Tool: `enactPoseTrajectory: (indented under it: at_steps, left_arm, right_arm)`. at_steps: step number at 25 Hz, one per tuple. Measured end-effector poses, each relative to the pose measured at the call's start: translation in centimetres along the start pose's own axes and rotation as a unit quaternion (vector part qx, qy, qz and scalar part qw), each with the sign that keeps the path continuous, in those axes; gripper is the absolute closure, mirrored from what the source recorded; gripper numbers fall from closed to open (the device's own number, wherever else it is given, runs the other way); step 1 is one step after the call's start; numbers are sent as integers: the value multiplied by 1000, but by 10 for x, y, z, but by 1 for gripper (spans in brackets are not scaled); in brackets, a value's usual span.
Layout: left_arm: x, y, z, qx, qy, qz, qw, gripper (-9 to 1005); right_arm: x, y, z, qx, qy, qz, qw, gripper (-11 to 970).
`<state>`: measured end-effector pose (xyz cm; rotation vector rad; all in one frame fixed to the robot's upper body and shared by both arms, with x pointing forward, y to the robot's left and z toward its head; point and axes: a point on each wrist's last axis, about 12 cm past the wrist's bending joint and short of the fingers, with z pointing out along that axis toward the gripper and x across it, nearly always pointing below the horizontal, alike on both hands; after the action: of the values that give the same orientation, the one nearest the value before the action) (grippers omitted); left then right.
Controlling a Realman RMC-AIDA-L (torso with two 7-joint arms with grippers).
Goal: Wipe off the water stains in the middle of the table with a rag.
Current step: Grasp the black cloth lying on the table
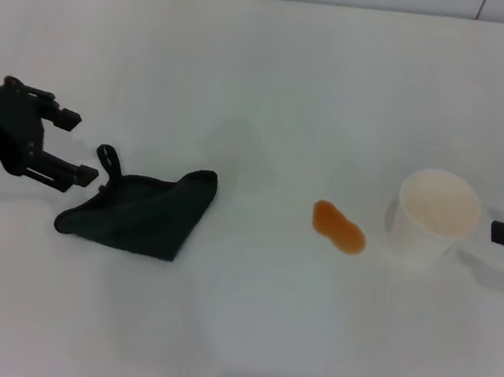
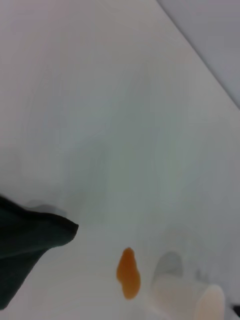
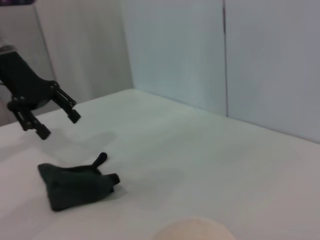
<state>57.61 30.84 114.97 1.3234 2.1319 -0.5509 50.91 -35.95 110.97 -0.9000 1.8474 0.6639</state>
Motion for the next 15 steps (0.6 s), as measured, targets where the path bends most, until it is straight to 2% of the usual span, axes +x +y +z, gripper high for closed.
enactPoseTrajectory:
  at_steps: [3,9,15]
  left_arm:
    - [-3,-3,10,2,7,6,1000,237]
    - [-11,-11,33,18,34,27,999,241]
    - [-15,-15,46,21,38,35,998,244]
  right_arm:
    - [-22,-2,1,-20,19,-13,1000,87]
    - [-67,-3,21,-91,75,-51,992,87]
    - [-94,0,38,-115,118,-72,984,87]
